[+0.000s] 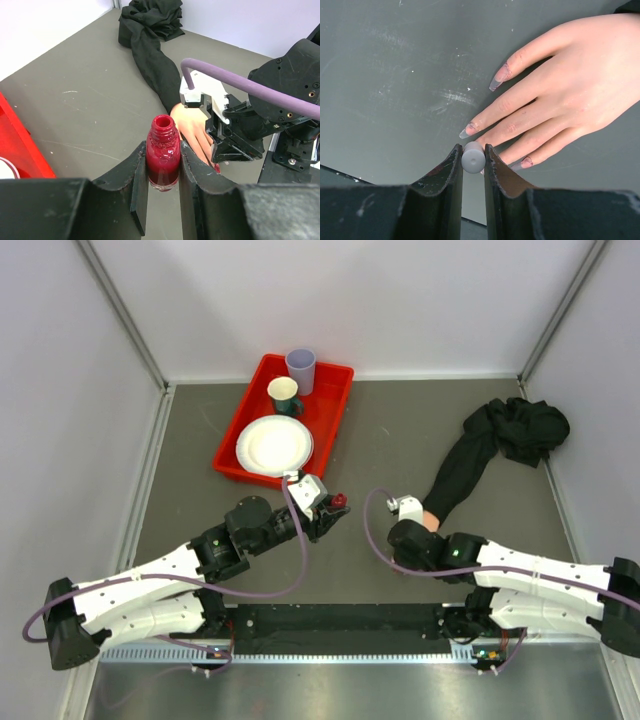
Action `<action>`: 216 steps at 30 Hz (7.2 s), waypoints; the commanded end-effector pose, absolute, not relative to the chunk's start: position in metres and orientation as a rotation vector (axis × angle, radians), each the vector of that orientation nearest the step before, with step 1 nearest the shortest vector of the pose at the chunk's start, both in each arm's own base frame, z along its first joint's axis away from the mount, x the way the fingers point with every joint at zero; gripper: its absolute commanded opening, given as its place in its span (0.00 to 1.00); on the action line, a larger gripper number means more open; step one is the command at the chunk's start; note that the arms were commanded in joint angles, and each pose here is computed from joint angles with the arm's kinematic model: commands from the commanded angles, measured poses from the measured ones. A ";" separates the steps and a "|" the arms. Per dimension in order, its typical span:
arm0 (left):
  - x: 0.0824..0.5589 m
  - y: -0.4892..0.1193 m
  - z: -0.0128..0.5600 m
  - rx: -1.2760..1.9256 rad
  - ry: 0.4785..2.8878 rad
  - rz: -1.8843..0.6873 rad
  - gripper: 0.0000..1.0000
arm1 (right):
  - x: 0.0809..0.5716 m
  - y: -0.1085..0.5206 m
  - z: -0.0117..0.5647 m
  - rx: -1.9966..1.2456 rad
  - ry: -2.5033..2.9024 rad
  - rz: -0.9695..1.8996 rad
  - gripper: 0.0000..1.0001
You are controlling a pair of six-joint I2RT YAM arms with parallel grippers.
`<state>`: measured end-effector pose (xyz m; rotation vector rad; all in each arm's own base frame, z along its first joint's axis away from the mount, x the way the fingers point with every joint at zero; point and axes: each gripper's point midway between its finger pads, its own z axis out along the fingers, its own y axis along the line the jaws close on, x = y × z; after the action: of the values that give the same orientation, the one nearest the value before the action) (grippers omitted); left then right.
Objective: Paint the nails
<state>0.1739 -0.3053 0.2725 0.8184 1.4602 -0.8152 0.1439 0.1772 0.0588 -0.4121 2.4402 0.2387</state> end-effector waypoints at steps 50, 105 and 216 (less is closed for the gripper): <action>0.172 -0.306 0.304 0.793 1.371 -0.841 0.00 | 0.145 0.193 0.068 -0.456 2.410 0.307 0.00; 0.172 -0.307 0.304 0.795 1.374 -0.843 0.00 | 0.144 0.190 0.071 -0.424 2.411 0.313 0.00; 0.172 -0.308 0.303 0.800 1.382 -0.840 0.00 | 0.148 0.179 0.072 -0.339 2.406 0.264 0.00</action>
<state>0.1737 -0.3050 0.2708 0.8236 1.4693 -0.8118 0.1413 0.1725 0.0582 -0.3788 2.4576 0.2287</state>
